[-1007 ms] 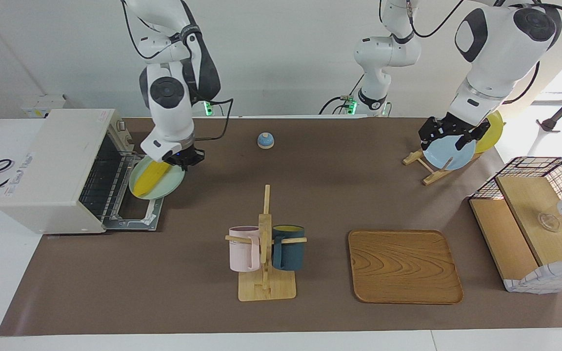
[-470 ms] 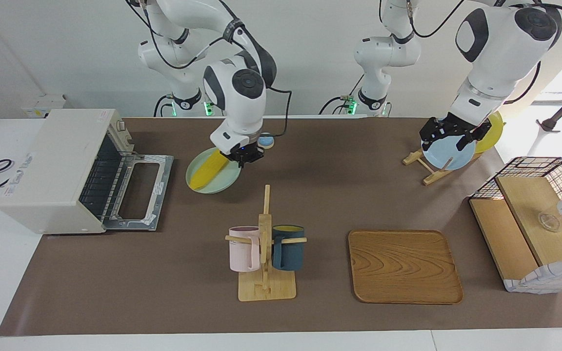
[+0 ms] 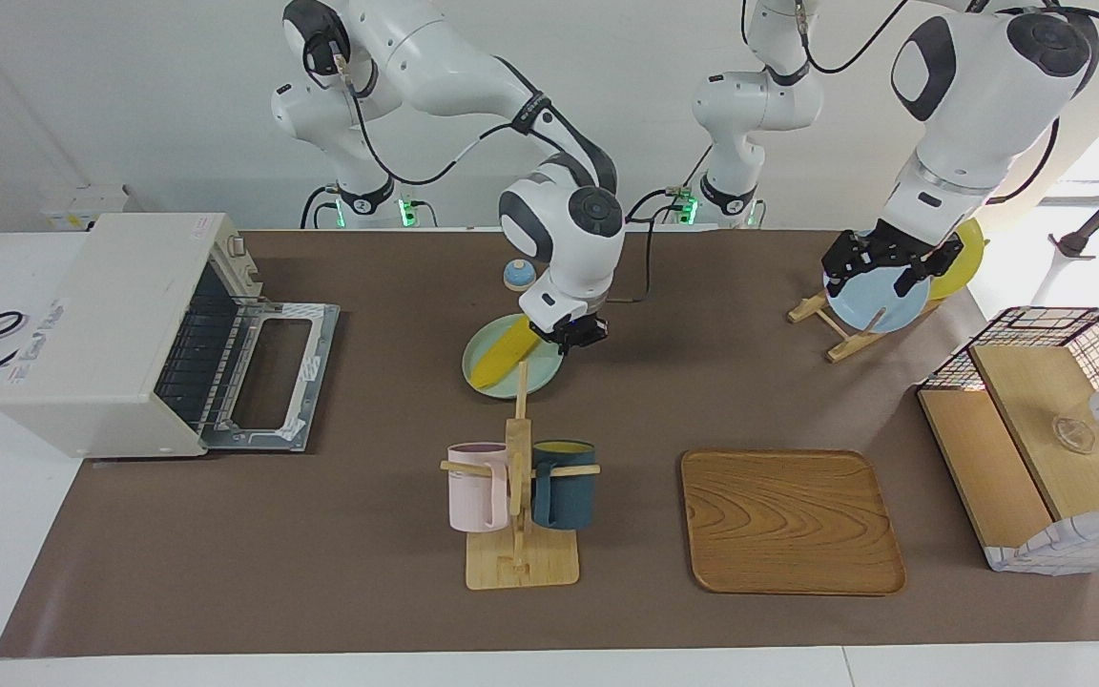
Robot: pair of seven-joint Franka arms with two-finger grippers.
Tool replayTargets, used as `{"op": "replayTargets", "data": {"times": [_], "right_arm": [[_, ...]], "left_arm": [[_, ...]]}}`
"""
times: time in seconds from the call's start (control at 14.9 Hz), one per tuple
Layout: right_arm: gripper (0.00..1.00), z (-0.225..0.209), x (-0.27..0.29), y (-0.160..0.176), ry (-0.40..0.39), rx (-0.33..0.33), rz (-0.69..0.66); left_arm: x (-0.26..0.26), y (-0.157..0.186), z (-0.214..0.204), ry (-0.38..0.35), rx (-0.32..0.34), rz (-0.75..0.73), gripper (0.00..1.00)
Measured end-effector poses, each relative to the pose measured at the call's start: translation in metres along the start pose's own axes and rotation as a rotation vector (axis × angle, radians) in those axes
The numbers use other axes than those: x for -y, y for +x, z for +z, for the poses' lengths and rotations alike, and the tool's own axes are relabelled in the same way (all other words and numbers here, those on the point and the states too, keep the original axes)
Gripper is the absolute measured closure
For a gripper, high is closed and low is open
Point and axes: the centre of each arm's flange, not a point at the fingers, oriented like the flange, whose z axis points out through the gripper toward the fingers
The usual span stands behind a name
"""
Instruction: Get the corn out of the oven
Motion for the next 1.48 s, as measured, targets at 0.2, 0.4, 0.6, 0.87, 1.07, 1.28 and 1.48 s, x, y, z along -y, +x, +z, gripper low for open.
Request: {"op": "replayTargets", "data": {"times": [0.2, 0.4, 0.6, 0.87, 1.07, 1.28, 1.48], "right_arm": [[0.81, -0.002, -0.005, 0.01, 0.026, -0.02, 0.016], [0.69, -0.008, -0.003, 0.012, 0.043, -0.036, 0.017], [0.77, -0.026, -0.022, 0.027, 0.034, -0.044, -0.023], [0.99, -0.074, -0.125, 0.074, -0.014, -0.006, -0.055], [0.99, -0.06, -0.192, 0.083, -0.046, 0.046, -0.026], [0.99, -0.021, -0.242, 0.081, -0.098, 0.093, 0.01], [0.99, 0.011, -0.284, 0.078, -0.112, 0.089, 0.036]], "left_arm": [[0.0, 0.0, 0.0, 0.0, -0.002, 0.0, 0.0], [0.0, 0.0, 0.0, 0.0, -0.004, 0.0, 0.0], [-0.002, 0.002, -0.001, -0.006, -0.014, 0.002, 0.0], [-0.014, 0.004, 0.006, -0.035, -0.019, 0.014, 0.0], [-0.045, 0.007, 0.022, -0.05, -0.013, 0.055, 0.0], [-0.087, 0.014, 0.053, -0.083, 0.001, 0.072, 0.0], [-0.121, 0.023, 0.079, -0.145, 0.001, 0.084, 0.0]]}}
